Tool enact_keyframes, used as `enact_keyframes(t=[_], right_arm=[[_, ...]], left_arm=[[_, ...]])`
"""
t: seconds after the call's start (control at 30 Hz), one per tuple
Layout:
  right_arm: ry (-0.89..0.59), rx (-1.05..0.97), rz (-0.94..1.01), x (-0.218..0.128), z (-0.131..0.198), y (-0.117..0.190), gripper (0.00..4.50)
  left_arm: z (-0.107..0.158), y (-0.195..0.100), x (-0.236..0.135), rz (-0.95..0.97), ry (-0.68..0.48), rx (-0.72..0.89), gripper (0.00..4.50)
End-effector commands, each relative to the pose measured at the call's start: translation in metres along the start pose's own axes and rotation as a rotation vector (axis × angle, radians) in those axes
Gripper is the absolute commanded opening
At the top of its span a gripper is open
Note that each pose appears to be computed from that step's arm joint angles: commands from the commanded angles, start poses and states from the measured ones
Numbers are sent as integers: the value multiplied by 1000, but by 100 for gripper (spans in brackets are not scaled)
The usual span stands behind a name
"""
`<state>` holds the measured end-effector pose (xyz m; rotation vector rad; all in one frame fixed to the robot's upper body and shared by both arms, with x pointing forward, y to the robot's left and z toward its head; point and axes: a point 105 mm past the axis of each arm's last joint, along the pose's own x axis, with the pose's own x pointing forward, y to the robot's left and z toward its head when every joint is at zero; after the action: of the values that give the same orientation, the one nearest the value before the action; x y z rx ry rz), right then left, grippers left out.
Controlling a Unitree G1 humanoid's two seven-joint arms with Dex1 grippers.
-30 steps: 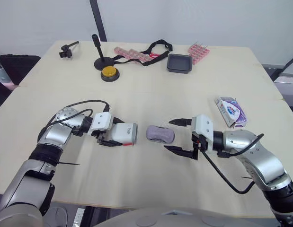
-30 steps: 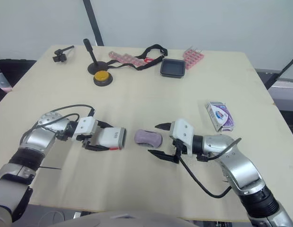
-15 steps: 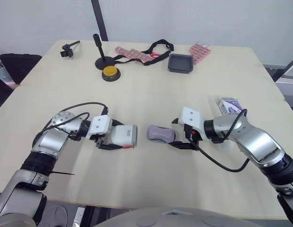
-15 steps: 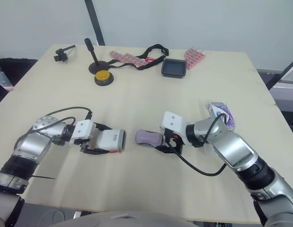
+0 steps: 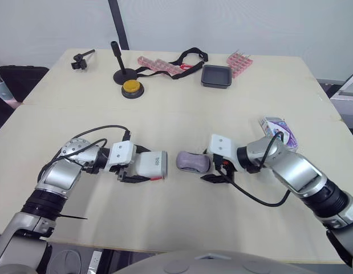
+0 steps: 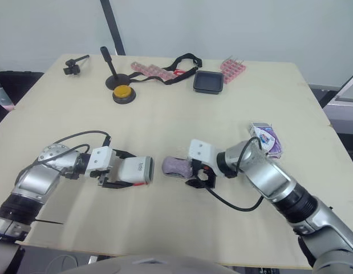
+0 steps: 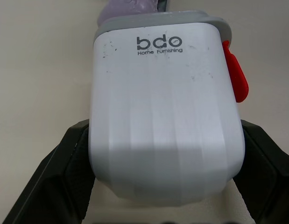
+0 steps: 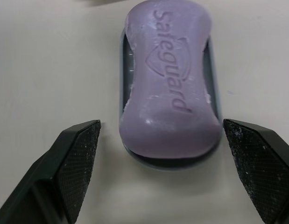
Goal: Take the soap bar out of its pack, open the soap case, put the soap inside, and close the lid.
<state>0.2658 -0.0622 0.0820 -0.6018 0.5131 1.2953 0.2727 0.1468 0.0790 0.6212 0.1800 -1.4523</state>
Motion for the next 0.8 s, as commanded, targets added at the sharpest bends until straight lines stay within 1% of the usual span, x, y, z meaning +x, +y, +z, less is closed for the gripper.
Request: enact_keyframes(t=[0.03,0.4,0.5,0.57,0.63,0.8], right_arm=[[-5,-35,-18,-3,8,-3,450],[18,-15,-74,6,6,-14,450],[20,-8,-81,7,4,-15,374],[27,-5,-87,7,3,-16,301],[27,-3,-88,7,2,-16,254],[27,-5,-103,4,2,-18,254]], left_arm=[[7,4,-8,31,-11,24,347],[5,6,-8,35,-4,26,347],[5,7,-8,37,-3,28,347],[5,7,-8,38,-1,28,347],[3,7,-8,38,5,28,347],[1,8,-9,40,13,28,347]])
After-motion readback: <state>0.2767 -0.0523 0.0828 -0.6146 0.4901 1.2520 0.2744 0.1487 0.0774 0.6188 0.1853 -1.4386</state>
